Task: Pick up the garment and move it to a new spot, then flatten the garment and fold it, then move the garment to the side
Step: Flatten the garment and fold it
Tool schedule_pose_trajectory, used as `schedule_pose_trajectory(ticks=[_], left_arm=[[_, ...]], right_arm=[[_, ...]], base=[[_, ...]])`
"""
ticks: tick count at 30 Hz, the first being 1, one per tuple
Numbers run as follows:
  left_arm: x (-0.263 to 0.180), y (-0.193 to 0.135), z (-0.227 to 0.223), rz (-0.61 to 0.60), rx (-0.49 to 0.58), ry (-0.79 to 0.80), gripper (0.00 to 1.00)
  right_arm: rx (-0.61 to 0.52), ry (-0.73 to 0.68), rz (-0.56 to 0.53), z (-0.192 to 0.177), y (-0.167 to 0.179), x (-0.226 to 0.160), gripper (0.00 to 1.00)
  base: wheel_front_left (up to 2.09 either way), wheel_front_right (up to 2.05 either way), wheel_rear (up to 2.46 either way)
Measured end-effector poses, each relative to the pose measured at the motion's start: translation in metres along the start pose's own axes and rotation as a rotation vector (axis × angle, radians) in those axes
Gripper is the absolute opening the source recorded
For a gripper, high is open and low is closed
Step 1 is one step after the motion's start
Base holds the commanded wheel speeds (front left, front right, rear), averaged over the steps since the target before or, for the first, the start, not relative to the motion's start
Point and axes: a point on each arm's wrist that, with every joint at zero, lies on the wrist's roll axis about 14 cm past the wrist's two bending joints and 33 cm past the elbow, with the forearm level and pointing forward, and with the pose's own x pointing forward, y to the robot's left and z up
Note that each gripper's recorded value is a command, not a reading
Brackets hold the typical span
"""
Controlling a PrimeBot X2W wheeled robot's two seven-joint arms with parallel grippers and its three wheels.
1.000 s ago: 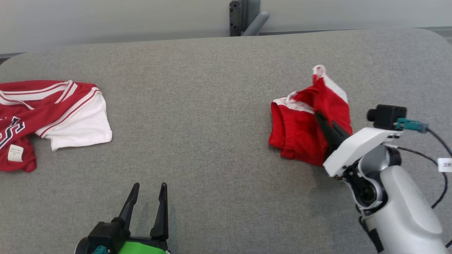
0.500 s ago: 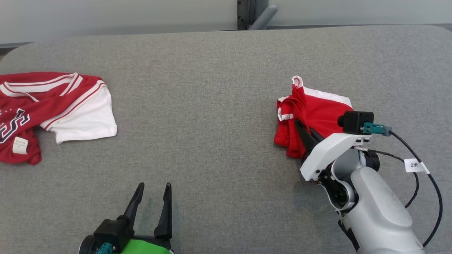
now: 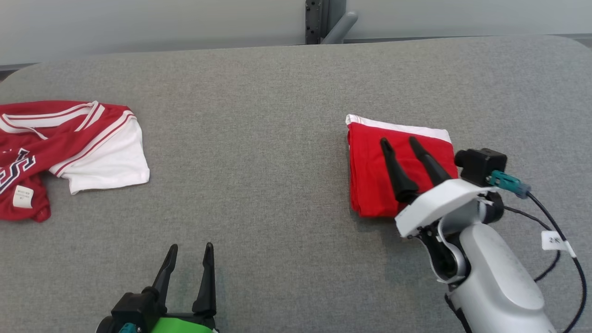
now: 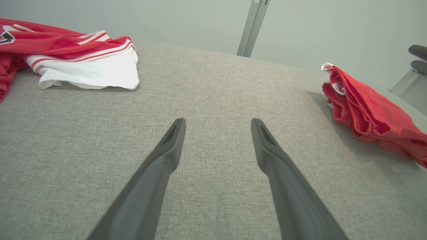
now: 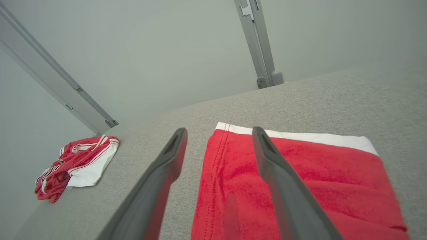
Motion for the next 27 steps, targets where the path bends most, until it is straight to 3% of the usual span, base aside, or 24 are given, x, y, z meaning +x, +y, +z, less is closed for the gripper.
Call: schedule_pose_trajectory(ticks=[10, 11, 12, 13, 14, 27], left_arm=[[-0.003, -0.008, 0.003, -0.014, -0.012, -0.011, 1.00], [-0.003, -0.008, 0.004, -0.016, -0.014, -0.014, 1.00], [-0.003, -0.009, 0.004, -0.017, -0.016, -0.015, 1.00], [-0.003, -0.009, 0.004, -0.017, -0.016, -0.014, 1.00], [-0.003, -0.009, 0.004, -0.016, -0.017, -0.013, 1.00], [-0.009, 0.009, 0.000, 0.039, -0.016, -0.001, 1.00]], right_arm=[[-0.239, -0.105, -0.258, 0.034, -0.081, -0.062, 1.00], [-0.253, -0.112, -0.272, 0.035, -0.084, -0.066, 0.91], [-0.258, -0.113, -0.285, 0.035, -0.088, -0.068, 0.44], [-0.267, -0.102, -0.296, 0.031, -0.092, -0.069, 0.17], [-0.284, -0.090, -0.299, 0.027, -0.093, -0.069, 0.00], [-0.324, 0.139, -0.160, -0.059, -0.068, -0.032, 0.00]], base=[[0.00, 0.00, 0.00], [0.00, 0.00, 0.00], [0.00, 0.00, 0.00], [0.00, 0.00, 0.00], [0.00, 0.00, 0.00], [0.00, 0.00, 0.00]])
